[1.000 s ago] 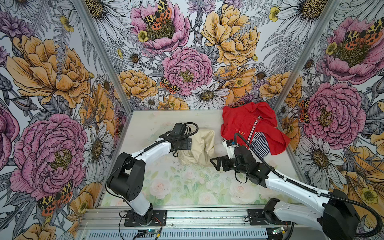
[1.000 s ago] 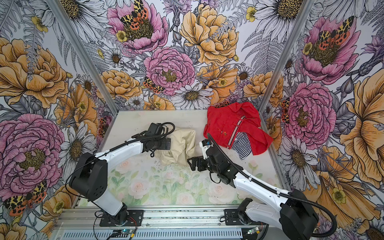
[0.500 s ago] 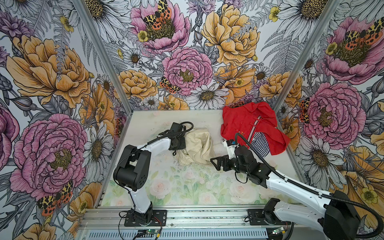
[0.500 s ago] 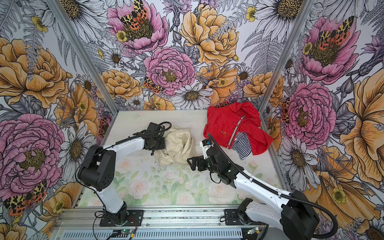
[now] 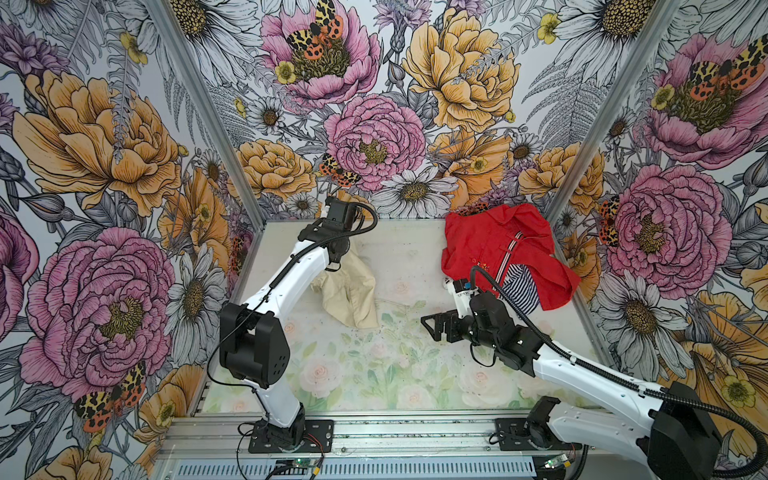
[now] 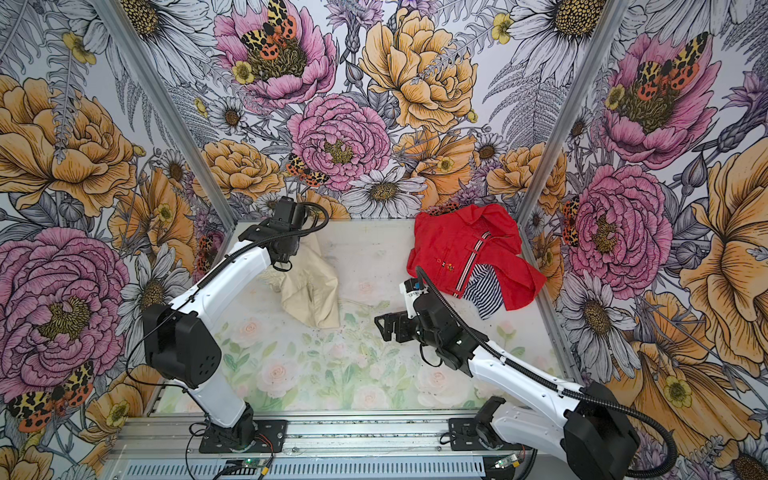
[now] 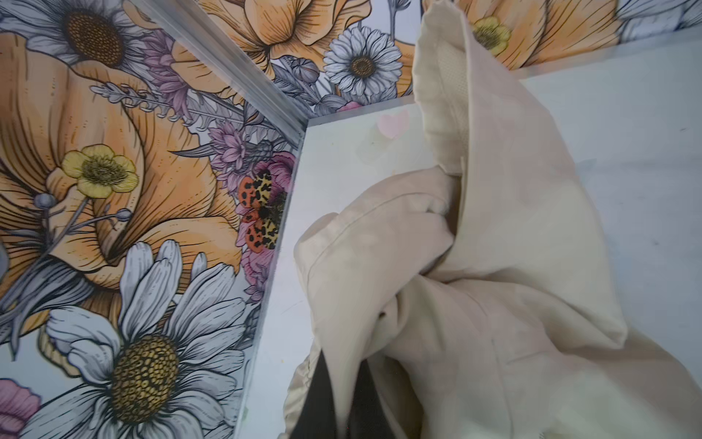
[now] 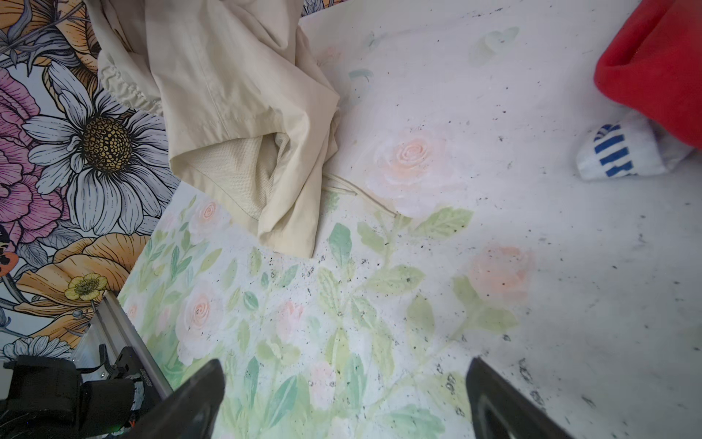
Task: Pick out a specific cloth from the pile
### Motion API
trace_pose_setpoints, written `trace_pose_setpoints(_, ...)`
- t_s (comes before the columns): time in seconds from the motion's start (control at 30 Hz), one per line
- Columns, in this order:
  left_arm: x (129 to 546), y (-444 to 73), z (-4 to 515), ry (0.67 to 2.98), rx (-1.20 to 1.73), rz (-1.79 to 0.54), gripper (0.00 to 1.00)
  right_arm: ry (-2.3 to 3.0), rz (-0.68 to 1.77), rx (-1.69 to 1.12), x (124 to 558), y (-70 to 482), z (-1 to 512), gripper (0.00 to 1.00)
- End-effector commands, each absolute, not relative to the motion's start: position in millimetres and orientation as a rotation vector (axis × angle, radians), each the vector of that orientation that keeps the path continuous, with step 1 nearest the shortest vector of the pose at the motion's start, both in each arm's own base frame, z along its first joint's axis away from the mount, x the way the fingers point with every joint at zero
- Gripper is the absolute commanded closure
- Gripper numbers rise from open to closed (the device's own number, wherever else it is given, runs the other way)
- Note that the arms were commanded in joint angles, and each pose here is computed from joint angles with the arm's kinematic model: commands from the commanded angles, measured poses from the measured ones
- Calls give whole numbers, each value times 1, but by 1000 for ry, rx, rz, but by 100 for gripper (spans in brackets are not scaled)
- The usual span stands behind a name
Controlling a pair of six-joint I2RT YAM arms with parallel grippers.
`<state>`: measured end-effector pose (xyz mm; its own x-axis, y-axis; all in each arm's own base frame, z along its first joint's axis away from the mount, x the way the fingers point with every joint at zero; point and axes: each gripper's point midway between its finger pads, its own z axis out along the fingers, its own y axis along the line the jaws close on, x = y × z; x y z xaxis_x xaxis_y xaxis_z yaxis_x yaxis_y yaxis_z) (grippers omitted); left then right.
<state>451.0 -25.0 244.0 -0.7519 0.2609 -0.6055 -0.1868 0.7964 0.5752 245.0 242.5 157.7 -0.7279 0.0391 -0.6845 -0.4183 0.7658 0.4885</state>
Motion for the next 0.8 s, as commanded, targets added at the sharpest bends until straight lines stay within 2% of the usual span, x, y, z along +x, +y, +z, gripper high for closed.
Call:
trace_pose_setpoints(0.0,449,-5,259,2248,84,1023,100,2197,868,-264,247,244,177,1)
trace_pose_setpoints(0.07,452,-15,257,2242,118,1027,100,2200,870,-263,248,244,177,1)
trace_pose_setpoints(0.2,449,-76,244,2245,317,909,100,2205,873,-256,248,245,176,1)
trace_pose_setpoints(0.3,436,-124,220,2260,499,835,100,2207,871,-256,247,244,174,1)
trace_pose_setpoints(0.47,413,-175,172,2285,710,815,100,2213,866,-261,246,243,171,1)
trace_pose_setpoints(0.77,364,-225,89,2667,754,22,100,2220,849,-256,246,240,166,1)
